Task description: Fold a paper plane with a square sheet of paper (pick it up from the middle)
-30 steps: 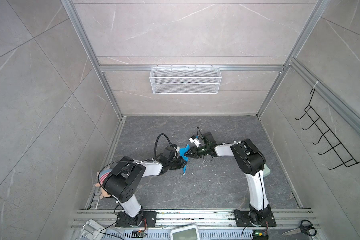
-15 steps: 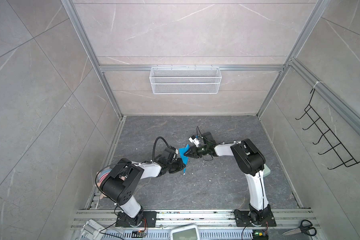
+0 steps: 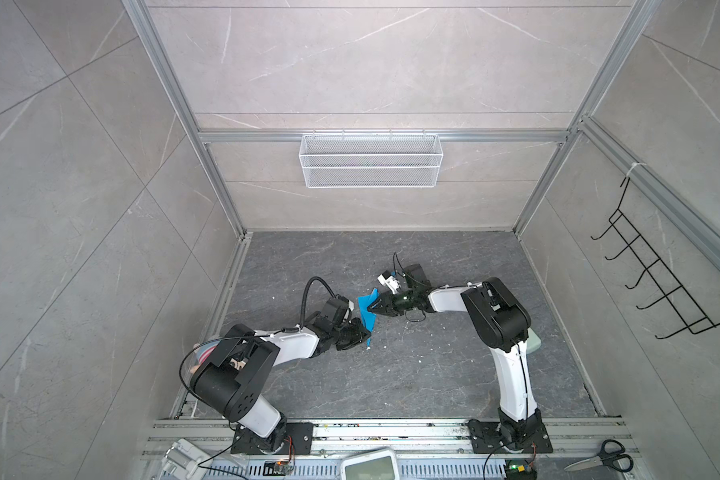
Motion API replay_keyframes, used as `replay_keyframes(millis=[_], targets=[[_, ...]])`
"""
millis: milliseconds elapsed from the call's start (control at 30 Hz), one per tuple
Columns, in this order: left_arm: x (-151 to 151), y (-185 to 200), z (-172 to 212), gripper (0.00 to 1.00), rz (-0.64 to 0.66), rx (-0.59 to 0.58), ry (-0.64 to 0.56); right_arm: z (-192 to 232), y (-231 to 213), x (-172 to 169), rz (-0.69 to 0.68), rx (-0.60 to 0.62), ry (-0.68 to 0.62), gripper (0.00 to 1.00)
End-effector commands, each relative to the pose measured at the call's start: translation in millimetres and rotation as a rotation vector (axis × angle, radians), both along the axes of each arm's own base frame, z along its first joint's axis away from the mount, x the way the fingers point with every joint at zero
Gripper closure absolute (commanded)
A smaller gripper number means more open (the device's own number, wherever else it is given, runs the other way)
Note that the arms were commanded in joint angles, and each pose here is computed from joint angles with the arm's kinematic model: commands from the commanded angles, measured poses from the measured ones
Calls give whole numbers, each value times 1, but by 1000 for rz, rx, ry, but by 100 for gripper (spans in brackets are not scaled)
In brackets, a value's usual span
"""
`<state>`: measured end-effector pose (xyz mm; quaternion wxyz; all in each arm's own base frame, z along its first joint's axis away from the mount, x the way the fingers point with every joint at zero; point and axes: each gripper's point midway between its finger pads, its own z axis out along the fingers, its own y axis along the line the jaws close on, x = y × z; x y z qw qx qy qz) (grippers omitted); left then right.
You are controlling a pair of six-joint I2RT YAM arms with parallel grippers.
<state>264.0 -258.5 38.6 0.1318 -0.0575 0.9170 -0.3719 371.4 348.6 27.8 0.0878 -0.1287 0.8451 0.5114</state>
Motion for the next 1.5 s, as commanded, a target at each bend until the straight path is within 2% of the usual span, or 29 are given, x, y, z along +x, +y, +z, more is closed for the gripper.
replay_keyframes(millis=[0, 267, 600, 700, 833, 933, 1133, 1367, 1467], targets=[[-3, -3, 1, 89, -9, -11, 19, -35, -12, -1, -74, -136, 55, 65], [-8, -1, -15, 98, -17, 24, 76, -36, -12, -1, -77, -135, 55, 65], [-14, -1, -30, 98, -29, 63, 130, -36, -14, -1, -82, -142, 55, 65], [-15, 0, -24, 95, -38, 76, 124, -37, -14, -1, -84, -146, 56, 65], [-12, 6, 0, 83, -47, 101, 61, -38, -15, -1, -87, -152, 57, 65], [-8, 9, 18, 77, -40, 87, 11, -38, -16, -1, -89, -154, 59, 65], [-6, -3, 26, 79, -46, 16, 14, -39, -16, -1, -92, -154, 59, 65], [-15, -4, 13, 80, -51, 21, 72, -39, -16, -1, -93, -153, 60, 65], [-16, -7, 7, 84, -57, 23, 90, -40, -16, -2, -92, -154, 63, 65]])
